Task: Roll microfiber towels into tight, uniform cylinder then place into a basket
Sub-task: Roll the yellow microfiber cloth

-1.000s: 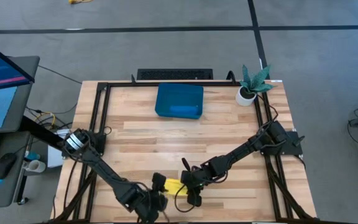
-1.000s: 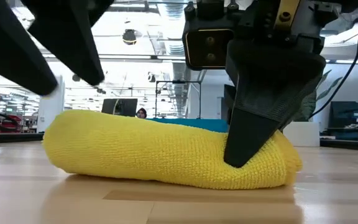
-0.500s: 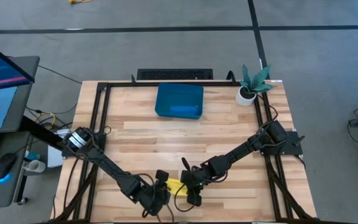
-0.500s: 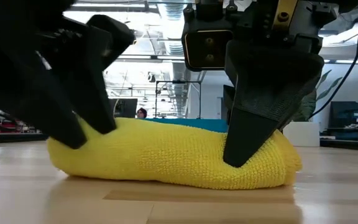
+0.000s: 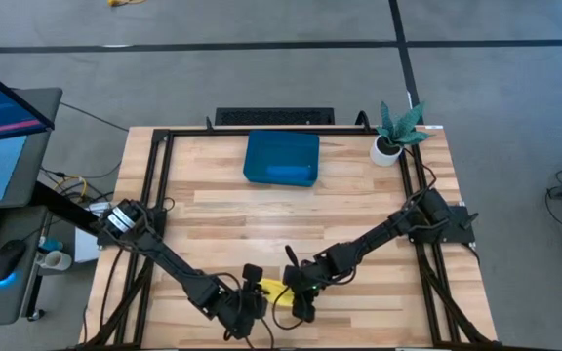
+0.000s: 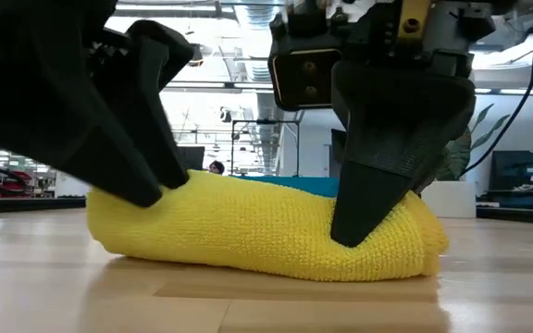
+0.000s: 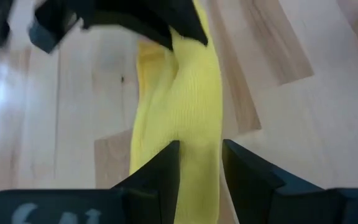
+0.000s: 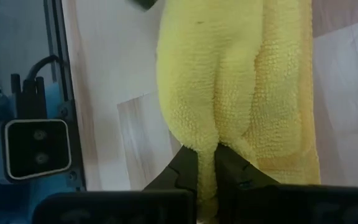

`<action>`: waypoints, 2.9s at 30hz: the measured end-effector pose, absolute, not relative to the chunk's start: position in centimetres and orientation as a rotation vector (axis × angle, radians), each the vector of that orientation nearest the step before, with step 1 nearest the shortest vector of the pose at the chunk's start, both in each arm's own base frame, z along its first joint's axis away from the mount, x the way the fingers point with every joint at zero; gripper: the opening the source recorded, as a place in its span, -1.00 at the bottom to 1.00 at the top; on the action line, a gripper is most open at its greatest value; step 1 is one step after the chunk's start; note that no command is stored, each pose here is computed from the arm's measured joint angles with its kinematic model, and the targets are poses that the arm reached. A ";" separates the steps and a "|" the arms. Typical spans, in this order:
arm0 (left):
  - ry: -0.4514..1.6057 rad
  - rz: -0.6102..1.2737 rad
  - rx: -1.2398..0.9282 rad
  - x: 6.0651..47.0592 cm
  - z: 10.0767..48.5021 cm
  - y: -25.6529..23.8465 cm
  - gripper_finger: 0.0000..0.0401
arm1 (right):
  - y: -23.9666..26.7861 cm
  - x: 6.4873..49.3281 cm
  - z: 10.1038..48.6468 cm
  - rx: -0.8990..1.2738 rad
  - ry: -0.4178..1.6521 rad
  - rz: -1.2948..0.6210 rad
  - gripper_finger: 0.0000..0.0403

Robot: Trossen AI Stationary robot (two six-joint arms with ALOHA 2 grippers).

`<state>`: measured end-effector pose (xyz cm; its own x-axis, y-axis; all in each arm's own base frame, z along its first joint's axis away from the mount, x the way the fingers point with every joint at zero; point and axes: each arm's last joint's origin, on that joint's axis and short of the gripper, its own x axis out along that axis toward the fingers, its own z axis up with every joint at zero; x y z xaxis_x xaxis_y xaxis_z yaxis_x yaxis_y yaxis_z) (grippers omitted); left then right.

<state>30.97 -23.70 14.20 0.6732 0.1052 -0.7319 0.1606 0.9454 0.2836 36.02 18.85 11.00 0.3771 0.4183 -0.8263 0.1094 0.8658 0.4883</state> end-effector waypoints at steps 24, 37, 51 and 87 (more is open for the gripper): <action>0.992 -0.067 0.137 33.6 11.7 -20.7 -0.44 | 18.6 36.3 11.0 0.589 1.192 0.201 -0.73; 1.032 -0.061 0.000 33.8 11.4 -20.3 -0.44 | 18.0 36.4 11.4 0.579 1.205 0.243 -0.18; 1.029 -0.059 -0.093 34.7 11.4 -19.4 -0.44 | 20.2 30.9 17.1 0.118 1.060 0.070 -0.10; 1.034 -0.091 -0.102 34.8 11.4 -19.3 -0.44 | 22.7 32.9 10.4 -0.182 0.934 0.085 -0.31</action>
